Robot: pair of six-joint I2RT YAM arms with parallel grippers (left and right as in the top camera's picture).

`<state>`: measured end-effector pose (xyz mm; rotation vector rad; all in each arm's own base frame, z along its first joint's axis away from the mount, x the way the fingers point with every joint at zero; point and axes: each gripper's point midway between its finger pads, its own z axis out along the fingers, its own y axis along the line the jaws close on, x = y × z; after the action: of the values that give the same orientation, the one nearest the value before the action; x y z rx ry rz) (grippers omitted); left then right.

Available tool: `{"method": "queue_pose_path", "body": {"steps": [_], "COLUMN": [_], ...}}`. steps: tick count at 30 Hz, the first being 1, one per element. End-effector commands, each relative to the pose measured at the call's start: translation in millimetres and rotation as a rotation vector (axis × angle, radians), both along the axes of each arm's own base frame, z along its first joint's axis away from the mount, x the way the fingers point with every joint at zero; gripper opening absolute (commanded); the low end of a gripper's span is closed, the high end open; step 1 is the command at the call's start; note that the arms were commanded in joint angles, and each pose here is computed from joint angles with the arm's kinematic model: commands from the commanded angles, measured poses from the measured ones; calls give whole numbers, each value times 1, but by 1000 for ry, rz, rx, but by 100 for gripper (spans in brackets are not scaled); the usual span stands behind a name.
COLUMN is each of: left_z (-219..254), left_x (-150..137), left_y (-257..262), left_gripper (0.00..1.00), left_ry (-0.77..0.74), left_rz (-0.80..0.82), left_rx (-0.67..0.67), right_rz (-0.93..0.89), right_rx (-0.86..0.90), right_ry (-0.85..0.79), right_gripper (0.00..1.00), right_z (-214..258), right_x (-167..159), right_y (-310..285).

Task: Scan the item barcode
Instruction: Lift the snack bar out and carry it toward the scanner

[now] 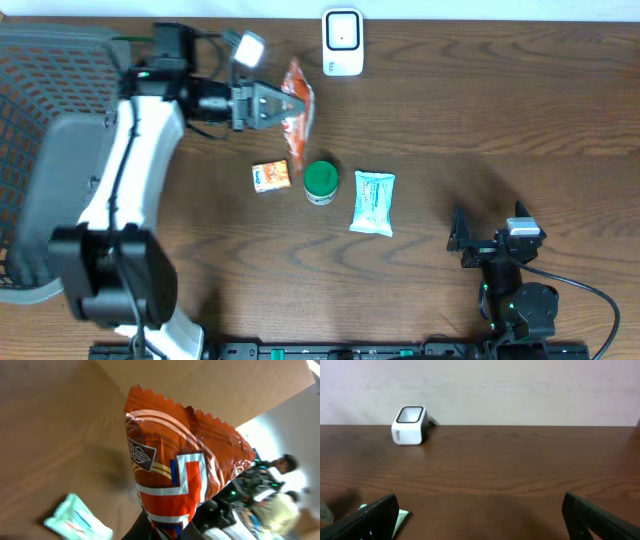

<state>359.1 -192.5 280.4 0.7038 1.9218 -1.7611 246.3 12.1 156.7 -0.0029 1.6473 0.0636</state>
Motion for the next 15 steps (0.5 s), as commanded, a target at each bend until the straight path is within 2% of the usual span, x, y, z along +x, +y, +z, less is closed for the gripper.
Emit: {"method": "queue_pose_path", "body": {"steps": [1,8,11,15], "left_z": [-6,-9,-9,-8], "left_x": [-11,-48,-67,-79], "left_y": [-23,-76,-98,-113], "left_gripper": [8,8,7,8], "left_ry": [114,217,294,403], "left_rz": [-77,-227,-292,-328], "left_rx": [-37,-13,8,36], "right_rz": [-2,-2,-2,-2], "right_rx": [9,9,9,9], "right_ry": [1,1,1,1], "right_gripper": [99,99,99,99], "right_z": [0,0,0,0], "right_x": [0,0,0,0], "right_y": [0,0,0,0]}}
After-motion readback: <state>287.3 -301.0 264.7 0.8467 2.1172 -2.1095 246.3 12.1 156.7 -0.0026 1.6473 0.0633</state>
